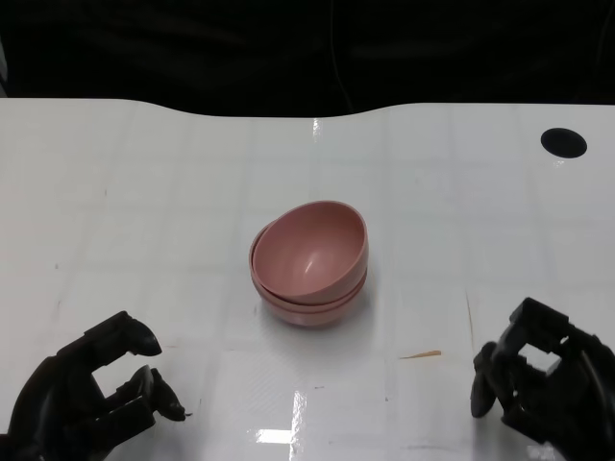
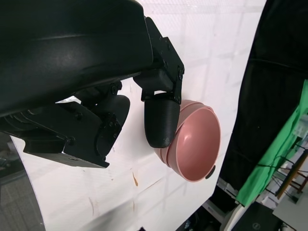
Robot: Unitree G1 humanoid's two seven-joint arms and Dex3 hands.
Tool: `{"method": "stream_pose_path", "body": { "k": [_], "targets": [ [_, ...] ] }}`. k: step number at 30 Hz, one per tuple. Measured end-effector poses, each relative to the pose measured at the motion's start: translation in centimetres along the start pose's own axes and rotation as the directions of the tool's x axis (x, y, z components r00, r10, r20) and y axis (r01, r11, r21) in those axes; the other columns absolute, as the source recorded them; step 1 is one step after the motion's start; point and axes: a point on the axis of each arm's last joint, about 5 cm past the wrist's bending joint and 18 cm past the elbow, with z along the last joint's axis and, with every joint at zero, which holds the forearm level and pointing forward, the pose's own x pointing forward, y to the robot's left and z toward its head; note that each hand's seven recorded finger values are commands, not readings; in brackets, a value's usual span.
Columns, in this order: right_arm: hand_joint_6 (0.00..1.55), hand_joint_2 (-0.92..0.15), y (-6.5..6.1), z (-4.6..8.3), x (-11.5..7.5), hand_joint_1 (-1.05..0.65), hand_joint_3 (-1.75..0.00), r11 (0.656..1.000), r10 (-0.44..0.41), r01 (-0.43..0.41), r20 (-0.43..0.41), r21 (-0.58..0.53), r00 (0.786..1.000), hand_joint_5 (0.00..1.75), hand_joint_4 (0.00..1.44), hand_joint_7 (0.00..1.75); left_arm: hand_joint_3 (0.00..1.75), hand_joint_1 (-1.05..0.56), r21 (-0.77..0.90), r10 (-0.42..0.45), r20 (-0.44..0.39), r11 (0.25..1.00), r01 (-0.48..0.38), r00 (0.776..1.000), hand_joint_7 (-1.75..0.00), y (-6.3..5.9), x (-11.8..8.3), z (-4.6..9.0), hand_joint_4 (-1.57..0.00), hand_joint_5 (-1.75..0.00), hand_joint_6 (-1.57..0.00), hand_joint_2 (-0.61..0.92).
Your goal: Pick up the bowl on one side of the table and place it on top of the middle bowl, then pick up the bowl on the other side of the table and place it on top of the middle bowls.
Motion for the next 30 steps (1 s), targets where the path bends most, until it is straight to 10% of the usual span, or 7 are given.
{"method": "stream_pose_path", "body": {
  "k": [30],
  "targets": [
    [0.8,-0.62,-0.58,0.2,0.16,-0.05,-1.0,0.997,-0.001,0.001,0.006,0.074,1.0,1.71,0.86,1.38,1.32,0.15,-0.005,-0.022,0.072,1.0,0.023,0.997,-1.75,-0.09,0.3,-0.16,-0.8,-1.75,-0.67,0.81]
  ]
}}
